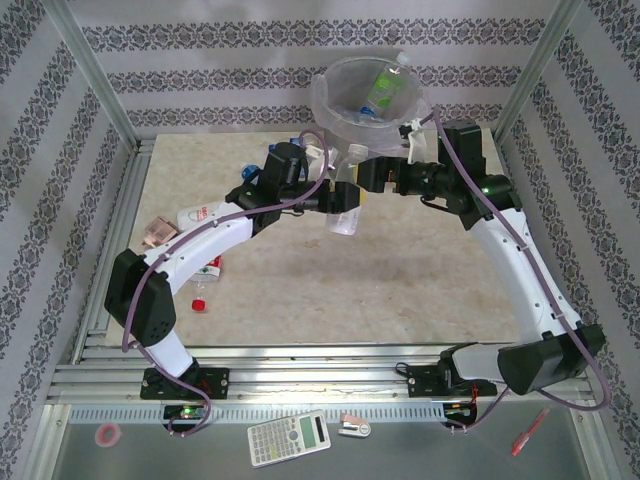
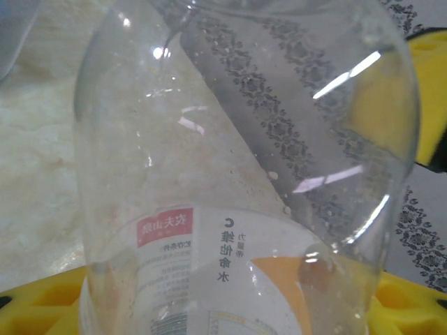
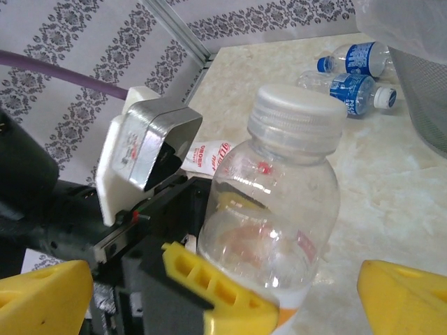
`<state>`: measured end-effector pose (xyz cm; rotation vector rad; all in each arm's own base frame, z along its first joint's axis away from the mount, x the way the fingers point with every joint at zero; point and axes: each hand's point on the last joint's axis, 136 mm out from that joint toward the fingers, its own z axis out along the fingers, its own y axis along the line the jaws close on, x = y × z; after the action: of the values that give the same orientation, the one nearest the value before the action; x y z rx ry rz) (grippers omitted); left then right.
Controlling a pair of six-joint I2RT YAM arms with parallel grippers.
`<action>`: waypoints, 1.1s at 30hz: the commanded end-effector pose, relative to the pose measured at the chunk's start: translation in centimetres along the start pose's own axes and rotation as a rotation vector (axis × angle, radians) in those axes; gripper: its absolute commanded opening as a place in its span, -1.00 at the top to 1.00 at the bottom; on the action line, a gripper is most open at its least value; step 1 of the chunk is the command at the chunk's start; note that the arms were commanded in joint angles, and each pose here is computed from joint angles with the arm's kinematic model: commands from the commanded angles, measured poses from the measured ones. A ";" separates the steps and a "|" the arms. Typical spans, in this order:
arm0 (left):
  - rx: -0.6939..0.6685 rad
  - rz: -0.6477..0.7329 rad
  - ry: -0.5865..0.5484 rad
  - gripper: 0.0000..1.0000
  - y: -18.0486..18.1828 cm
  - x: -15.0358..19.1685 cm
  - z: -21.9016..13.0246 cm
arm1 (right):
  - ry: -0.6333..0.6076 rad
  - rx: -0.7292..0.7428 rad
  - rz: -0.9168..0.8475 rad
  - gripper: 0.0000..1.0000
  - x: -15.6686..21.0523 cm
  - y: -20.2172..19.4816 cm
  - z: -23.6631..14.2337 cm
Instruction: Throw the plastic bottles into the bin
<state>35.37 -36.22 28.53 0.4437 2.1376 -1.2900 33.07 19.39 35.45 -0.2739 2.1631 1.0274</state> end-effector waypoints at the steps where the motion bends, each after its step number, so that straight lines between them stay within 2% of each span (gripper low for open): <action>1: 0.096 0.099 -0.043 -0.14 -4.2 -1.4 -0.8 | 0.022 -0.042 0.010 -0.92 0.4 0.4 1.2; 23: 0.171 0.155 -0.065 -0.07 -7.2 -1.6 -1.0 | 0.056 0.039 0.083 -0.74 1.4 -2.6 3.2; 33: 0.211 0.183 -0.032 -0.02 -8.5 -1.1 -0.1 | 0.068 0.018 0.097 -0.49 1.2 -2.6 4.1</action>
<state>32.93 -38.56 30.47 0.5549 2.0673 -1.3505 35.01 20.51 32.31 -0.2131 2.2393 1.0707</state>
